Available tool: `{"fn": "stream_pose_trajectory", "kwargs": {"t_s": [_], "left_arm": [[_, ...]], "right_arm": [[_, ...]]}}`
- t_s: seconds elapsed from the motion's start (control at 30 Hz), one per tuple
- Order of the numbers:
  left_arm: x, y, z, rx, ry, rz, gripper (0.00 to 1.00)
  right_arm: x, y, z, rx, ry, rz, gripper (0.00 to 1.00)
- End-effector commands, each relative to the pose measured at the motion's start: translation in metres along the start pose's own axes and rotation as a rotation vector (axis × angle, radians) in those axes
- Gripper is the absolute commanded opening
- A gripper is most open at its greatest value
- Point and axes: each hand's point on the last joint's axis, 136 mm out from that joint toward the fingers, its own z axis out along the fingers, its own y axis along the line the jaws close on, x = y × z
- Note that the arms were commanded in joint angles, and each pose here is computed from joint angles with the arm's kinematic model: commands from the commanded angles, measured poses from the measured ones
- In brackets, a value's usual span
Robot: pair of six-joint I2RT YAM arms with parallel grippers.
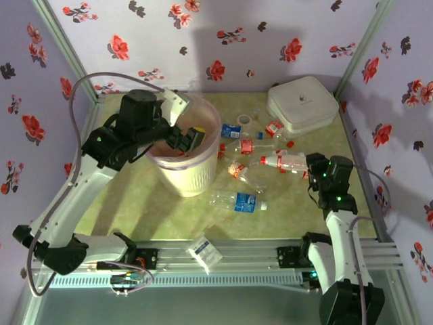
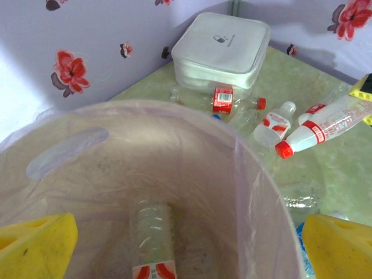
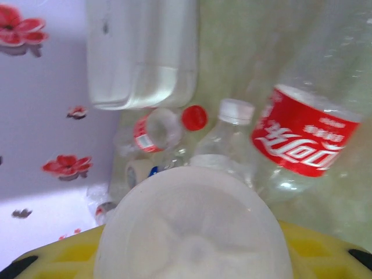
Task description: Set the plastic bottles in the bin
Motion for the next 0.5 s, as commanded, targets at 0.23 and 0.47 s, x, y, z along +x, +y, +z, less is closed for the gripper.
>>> {"fn": "stream_pose_trajectory", "kwargs": {"t_s": [0.23,0.47], "left_arm": [[-0.017,-0.071,0.036,0.156,0.133,0.140,0.99],[-0.020,-0.109,0.066,0.242,0.196,0.214,1.00]], "right_arm": [[0.047,0.138,-0.030,-0.331,0.306,-0.433,0.48],[0.099,0.209,-0.061,-0.578,0.500,-0.598,0.48]]}}
